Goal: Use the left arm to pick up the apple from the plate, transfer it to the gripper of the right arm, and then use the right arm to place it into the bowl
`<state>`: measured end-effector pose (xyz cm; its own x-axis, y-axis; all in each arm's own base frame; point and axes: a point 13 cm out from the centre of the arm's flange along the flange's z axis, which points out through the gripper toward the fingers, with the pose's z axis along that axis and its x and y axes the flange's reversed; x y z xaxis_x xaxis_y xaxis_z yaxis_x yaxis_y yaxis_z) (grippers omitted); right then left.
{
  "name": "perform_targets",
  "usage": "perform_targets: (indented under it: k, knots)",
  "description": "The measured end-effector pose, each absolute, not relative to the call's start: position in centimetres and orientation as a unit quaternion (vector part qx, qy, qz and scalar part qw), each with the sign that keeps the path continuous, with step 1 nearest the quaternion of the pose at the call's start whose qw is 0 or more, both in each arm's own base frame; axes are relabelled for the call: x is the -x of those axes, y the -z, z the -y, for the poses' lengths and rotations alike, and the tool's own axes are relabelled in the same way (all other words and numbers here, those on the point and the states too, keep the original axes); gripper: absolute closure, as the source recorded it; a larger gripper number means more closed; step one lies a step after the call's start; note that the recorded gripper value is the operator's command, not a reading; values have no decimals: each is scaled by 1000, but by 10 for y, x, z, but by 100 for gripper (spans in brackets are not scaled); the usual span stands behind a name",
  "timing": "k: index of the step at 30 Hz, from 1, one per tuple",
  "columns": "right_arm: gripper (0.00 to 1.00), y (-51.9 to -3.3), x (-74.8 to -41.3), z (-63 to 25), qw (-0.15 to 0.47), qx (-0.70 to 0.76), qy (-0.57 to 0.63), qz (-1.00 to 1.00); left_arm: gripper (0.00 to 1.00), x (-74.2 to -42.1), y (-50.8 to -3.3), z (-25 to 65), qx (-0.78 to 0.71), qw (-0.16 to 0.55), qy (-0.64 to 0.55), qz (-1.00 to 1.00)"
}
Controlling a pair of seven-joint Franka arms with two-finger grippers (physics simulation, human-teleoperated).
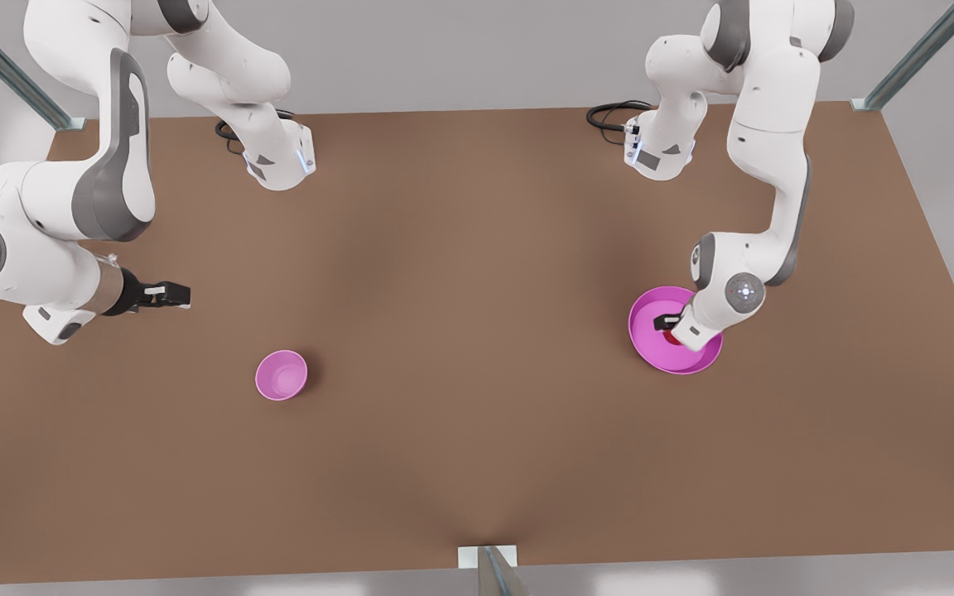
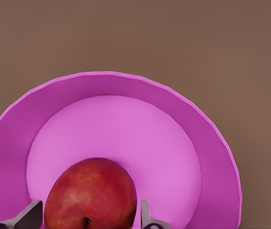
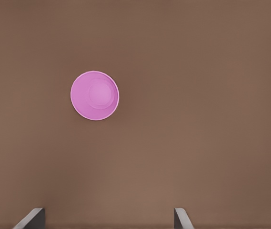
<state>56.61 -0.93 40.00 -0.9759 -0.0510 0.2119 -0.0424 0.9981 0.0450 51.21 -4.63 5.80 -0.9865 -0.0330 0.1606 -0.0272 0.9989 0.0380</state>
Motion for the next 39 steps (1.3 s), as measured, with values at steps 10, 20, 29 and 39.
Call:
perform_targets:
  k: [10,20,29,39]
  knots:
    - [0,-398,-565,9,109,-26,20,993,0,-509,-53,47,-13,81,17,996]
    - [0,-397,-564,6,111,-31,21,993,21,-509,-51,47,-12,81,17,996]
    - [0,-395,-562,3,115,-35,21,993,23,-521,-62,46,-17,65,15,998]
    - [0,-381,-578,-5,119,-40,28,992,23,-595,-222,159,-47,15,-110,993]
